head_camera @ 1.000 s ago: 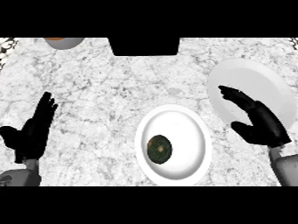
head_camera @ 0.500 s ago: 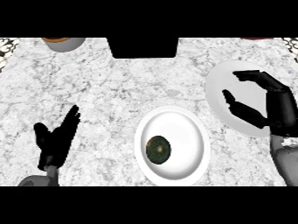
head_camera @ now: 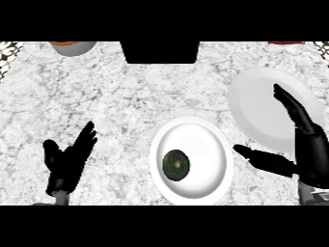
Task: Pick the squash from the plate and place it in the plate
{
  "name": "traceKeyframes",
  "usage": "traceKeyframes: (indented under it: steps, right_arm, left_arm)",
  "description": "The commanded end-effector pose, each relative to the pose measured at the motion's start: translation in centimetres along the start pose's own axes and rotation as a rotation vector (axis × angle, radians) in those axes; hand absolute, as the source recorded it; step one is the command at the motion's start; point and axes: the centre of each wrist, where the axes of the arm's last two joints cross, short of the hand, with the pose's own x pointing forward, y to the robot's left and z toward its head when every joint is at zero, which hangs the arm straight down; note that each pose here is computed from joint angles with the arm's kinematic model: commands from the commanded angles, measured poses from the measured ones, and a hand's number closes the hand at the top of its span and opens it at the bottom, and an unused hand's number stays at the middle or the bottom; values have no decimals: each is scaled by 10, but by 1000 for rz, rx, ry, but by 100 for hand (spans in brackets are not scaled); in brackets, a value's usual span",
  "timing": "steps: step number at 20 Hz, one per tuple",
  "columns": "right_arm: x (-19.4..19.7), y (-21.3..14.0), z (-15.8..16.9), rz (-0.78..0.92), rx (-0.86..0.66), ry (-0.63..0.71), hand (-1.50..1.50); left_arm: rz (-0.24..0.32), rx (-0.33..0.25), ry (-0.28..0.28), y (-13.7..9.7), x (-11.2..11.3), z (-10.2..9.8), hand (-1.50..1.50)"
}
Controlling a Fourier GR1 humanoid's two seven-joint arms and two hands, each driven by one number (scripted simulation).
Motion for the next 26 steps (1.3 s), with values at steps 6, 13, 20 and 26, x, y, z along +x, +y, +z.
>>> traceKeyframes:
  steps: [6, 13, 20, 26]
  right_arm:
    - [34, -4, 12, 352, 427, 149, -150]
    - [94, 56, 17, 456, 491, 230, -150]
    - [106, 98, 14, 526, 502, 281, -150]
    - [82, 127, 26, 532, 595, 348, -150]
  left_arm:
    - [-17, 19, 12, -5, 2, 0, 0]
    - [-6, -12, 3, 5, 4, 6, 0]
    - [-6, 7, 17, 7, 11, -4, 0]
    - [4, -6, 9, -6, 10, -6, 0]
